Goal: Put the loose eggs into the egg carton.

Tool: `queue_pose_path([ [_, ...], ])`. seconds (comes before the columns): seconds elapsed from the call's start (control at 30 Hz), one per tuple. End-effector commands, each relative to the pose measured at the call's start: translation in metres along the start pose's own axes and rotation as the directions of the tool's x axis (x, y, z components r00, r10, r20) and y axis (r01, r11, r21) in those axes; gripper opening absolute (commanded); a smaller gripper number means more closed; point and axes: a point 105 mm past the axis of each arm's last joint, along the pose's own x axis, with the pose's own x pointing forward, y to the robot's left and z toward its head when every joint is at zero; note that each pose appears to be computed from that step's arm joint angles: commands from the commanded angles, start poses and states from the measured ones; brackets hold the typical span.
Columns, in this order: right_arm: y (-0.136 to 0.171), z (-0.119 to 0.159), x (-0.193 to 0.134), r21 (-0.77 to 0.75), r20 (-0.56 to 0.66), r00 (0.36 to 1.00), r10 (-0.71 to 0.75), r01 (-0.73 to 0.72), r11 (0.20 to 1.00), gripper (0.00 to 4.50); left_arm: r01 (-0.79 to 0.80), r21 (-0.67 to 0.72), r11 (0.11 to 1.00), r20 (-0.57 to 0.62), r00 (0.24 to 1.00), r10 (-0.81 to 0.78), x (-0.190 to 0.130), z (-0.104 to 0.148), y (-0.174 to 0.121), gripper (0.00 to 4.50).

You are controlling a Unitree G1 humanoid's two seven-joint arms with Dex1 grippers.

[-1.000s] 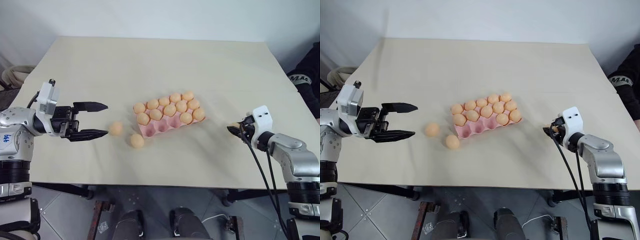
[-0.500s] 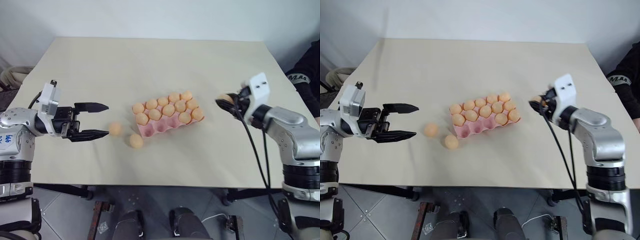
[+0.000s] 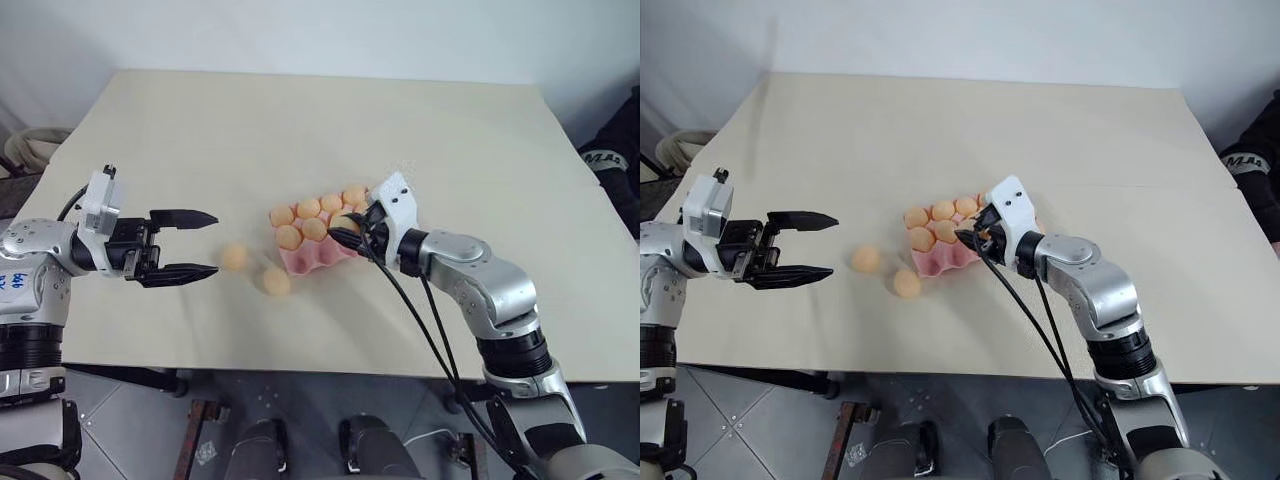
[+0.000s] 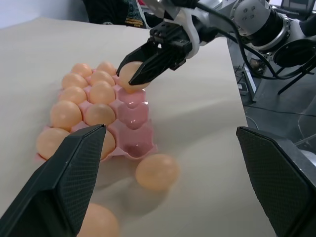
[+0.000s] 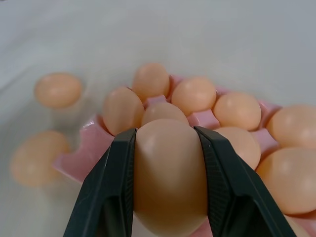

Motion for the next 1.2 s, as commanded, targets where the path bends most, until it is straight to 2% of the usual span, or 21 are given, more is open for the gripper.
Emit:
queue_pose_path([
  [0.03, -0.002, 0.001, 0.003, -0.042, 0.019, 1.000, 0.000, 0.001, 0.999, 1.49, 0.006, 0.062, 0.998, 0.007, 1.000, -0.006, -0.005, 0.015, -0.005, 4.50],
  [0.23, -0.003, -0.003, 0.010, -0.052, 0.014, 1.000, 0.011, -0.010, 0.999, 1.49, -0.005, 0.064, 0.998, 0.010, 1.000, 0.005, -0.005, 0.015, -0.006, 4.50],
  [0.37, 0.001, -0.001, 0.011, -0.059, 0.018, 0.999, 0.036, -0.035, 0.998, 2.70, -0.012, 0.067, 0.998, 0.014, 1.000, 0.011, -0.005, 0.015, -0.005, 4.50],
  [0.53, 0.003, 0.008, 0.005, -0.076, 0.039, 0.998, 0.052, -0.049, 0.996, 4.42, -0.028, 0.068, 0.997, 0.021, 0.999, 0.026, -0.004, 0.014, -0.005, 4.50],
  [0.83, -0.001, 0.028, -0.027, -0.110, 0.079, 0.988, 0.131, -0.122, 0.986, 4.47, -0.126, 0.075, 0.989, 0.042, 0.992, 0.123, -0.001, 0.013, -0.004, 4.50],
  [1.07, -0.011, 0.030, -0.066, -0.149, 0.091, 0.975, 0.202, -0.188, 0.971, 4.47, -0.246, 0.067, 0.967, 0.035, 0.969, 0.244, 0.009, 0.008, -0.007, 4.50],
  [1.2, -0.025, 0.019, -0.091, -0.188, 0.042, 0.971, 0.236, -0.224, 0.956, 4.47, -0.292, 0.028, 0.956, 0.055, 0.955, 0.290, 0.027, 0.002, -0.019, 4.50],
])
